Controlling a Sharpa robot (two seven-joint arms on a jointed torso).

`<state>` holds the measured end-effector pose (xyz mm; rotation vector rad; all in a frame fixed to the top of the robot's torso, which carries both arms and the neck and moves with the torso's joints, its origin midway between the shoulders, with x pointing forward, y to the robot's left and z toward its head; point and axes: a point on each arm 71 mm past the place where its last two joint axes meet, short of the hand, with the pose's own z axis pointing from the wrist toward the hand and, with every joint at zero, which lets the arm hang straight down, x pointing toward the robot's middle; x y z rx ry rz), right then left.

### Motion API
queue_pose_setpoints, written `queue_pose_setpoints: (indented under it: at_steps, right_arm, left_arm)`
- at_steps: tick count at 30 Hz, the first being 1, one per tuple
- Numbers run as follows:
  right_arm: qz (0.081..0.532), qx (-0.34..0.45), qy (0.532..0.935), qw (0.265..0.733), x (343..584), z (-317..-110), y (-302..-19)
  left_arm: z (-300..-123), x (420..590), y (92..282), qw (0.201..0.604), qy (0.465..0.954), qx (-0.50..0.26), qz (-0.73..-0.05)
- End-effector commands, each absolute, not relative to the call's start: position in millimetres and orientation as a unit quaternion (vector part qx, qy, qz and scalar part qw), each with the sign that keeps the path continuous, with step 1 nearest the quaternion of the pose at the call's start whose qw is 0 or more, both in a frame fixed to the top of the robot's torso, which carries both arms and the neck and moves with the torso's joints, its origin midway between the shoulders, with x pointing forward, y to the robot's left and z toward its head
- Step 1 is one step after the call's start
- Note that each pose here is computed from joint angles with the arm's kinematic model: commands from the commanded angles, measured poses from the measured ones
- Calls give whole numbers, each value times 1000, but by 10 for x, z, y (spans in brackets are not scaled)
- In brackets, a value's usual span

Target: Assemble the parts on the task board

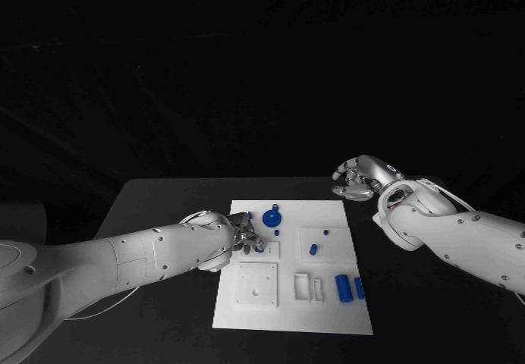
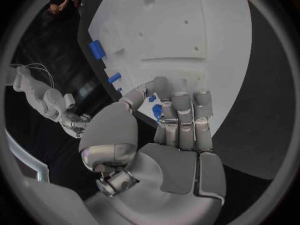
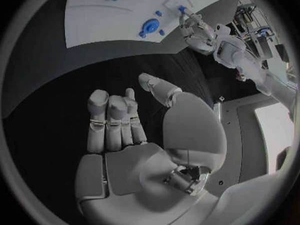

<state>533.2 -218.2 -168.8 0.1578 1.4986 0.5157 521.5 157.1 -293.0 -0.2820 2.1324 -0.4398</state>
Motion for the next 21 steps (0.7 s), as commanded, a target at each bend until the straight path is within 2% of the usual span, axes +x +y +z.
queue_pose_setpoints:
  at_steps: [1, 21]
  right_arm:
    - [234, 66, 674, 698, 5329, -1687, -2162]
    - [234, 65, 675, 697, 5331, -1690, -2156]
  left_arm:
    - [-2960, 5193, 1537, 441, 874, -104, -176]
    - [-2985, 5201, 1518, 426, 884, -99, -168]
